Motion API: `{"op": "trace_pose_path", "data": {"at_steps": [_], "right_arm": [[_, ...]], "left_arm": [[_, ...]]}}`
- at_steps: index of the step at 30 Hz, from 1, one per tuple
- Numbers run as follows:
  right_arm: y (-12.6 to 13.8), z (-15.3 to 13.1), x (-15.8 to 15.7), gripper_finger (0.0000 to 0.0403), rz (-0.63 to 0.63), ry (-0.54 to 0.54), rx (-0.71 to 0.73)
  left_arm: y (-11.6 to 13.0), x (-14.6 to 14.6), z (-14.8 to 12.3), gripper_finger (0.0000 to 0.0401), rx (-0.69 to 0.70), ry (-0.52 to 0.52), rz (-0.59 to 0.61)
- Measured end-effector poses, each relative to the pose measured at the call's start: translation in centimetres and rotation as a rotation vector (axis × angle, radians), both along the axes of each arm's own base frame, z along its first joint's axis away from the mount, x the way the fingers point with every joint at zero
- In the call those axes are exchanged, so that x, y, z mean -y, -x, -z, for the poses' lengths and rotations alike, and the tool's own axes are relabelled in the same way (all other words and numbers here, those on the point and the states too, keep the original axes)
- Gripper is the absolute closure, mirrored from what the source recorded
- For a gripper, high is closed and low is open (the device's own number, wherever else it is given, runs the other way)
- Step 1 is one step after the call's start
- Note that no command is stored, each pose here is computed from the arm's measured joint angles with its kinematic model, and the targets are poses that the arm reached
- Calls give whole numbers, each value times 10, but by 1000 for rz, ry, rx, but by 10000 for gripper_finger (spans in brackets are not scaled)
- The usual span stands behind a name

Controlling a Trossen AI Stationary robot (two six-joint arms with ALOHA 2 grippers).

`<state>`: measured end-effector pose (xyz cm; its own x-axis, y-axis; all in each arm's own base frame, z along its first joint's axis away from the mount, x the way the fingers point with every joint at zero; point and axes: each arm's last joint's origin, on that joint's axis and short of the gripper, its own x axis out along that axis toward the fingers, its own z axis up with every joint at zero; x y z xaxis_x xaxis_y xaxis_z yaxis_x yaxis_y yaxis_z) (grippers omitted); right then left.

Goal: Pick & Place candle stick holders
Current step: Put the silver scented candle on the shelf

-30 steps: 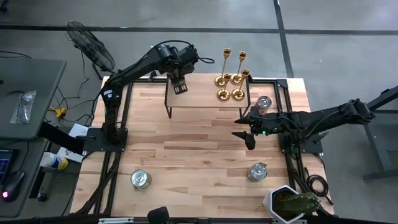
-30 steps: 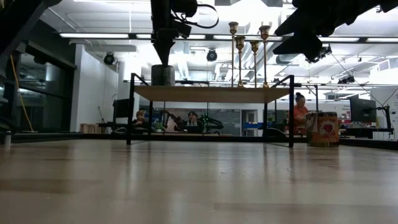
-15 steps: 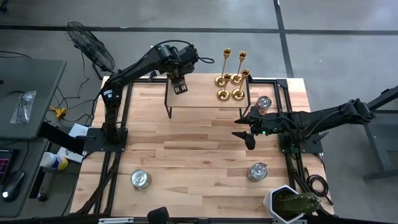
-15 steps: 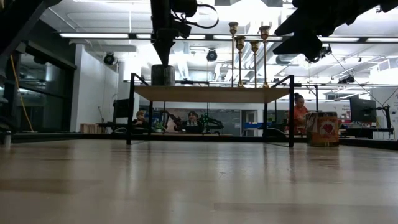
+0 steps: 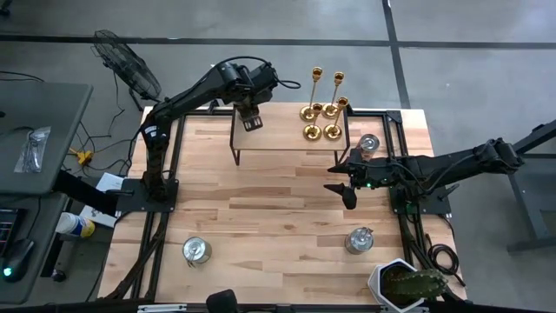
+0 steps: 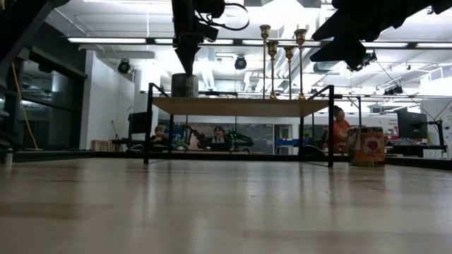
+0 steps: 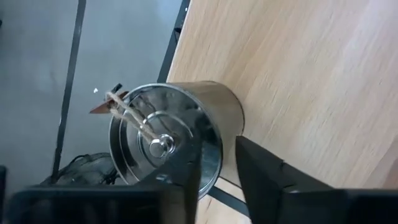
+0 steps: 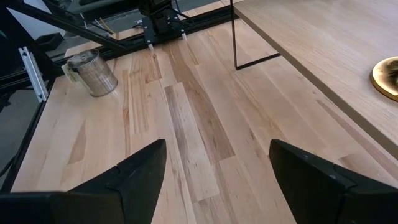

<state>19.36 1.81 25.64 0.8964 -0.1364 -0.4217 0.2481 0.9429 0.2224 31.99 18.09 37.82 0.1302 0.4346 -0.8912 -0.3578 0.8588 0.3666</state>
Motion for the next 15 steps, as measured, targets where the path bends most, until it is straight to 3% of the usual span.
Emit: {"op": "trace_pose_path", "data": {"at_steps": [8, 15], "right_arm": [[0, 0, 0, 125, 0, 0, 0], [0, 0, 0, 125, 0, 0, 0]], "left_arm": [[1, 8, -8, 208, -16, -107, -22], [15, 21, -30, 190, 45, -149, -35]]}}
